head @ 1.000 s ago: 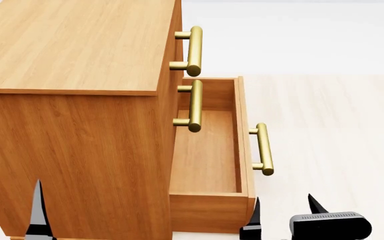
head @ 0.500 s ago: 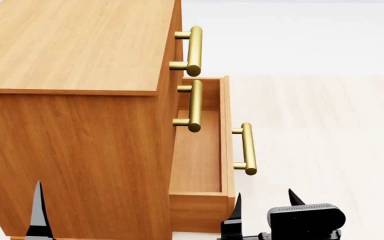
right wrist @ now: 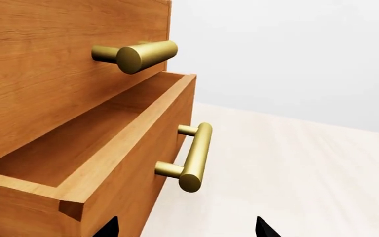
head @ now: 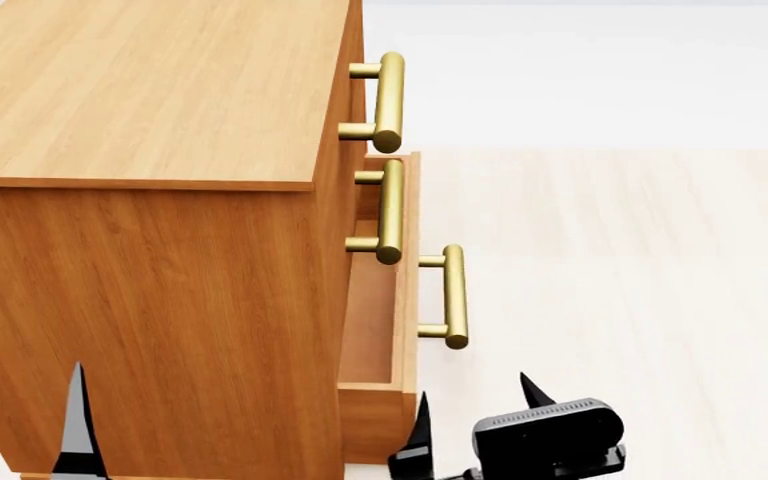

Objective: Close the bottom drawer of the cabinet.

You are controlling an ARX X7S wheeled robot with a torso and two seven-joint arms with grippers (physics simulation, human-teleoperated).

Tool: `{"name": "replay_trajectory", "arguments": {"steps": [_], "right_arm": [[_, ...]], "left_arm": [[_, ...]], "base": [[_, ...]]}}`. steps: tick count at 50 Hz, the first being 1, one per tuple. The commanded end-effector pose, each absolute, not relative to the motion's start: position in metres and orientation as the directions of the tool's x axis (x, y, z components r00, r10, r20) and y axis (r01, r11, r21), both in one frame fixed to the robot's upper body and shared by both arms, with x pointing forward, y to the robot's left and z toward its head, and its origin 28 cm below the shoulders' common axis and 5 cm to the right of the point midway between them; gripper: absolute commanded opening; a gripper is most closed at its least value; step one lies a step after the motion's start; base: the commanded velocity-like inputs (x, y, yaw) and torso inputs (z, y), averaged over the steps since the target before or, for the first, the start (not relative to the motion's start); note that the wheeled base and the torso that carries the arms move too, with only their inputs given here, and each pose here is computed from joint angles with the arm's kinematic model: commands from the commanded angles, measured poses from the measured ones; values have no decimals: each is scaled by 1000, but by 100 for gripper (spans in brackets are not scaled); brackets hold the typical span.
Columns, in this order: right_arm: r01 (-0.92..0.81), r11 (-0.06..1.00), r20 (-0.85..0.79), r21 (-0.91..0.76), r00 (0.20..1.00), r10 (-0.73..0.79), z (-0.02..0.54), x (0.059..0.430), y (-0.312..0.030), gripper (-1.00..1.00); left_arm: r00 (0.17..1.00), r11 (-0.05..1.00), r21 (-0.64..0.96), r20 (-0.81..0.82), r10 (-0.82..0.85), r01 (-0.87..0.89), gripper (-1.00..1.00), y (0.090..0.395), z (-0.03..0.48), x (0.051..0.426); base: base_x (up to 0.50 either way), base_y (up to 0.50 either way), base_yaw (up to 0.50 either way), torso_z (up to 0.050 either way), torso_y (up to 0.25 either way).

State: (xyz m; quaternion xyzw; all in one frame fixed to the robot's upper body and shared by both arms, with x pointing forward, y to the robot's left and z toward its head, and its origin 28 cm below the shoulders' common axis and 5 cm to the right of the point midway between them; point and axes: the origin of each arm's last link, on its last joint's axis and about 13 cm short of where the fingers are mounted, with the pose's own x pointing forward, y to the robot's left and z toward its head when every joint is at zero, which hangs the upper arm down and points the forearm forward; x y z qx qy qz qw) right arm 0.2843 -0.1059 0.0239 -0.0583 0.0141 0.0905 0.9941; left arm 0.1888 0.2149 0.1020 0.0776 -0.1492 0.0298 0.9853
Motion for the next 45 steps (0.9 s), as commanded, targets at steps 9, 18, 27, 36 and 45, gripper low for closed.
{"name": "replay_trajectory", "arguments": {"steps": [9,18,27,36,45], "right_arm": [[-234,970,-46,-71,972,231,24,288,-86,100],[-248,966,-56,-80,968,244,23,288,-80,100],[-295,950,-58,-107,955,290,24,288,-68,100],[-328,937,-58,-122,944,324,30,287,-60,100],[-383,914,-65,-132,924,378,32,286,-58,100]], "left_arm": [[954,986,143,296,35,-80,100,215,101,187],[954,987,143,297,33,-79,100,215,100,188],[953,986,144,300,33,-79,100,215,101,187],[954,986,144,300,32,-78,100,215,101,187],[954,986,146,297,30,-76,100,214,101,187]], "base": [[0,0,0,0,0],[0,0,0,0,0],[0,0,0,0,0],[0,0,0,0,0],[0,0,0,0,0]]}}
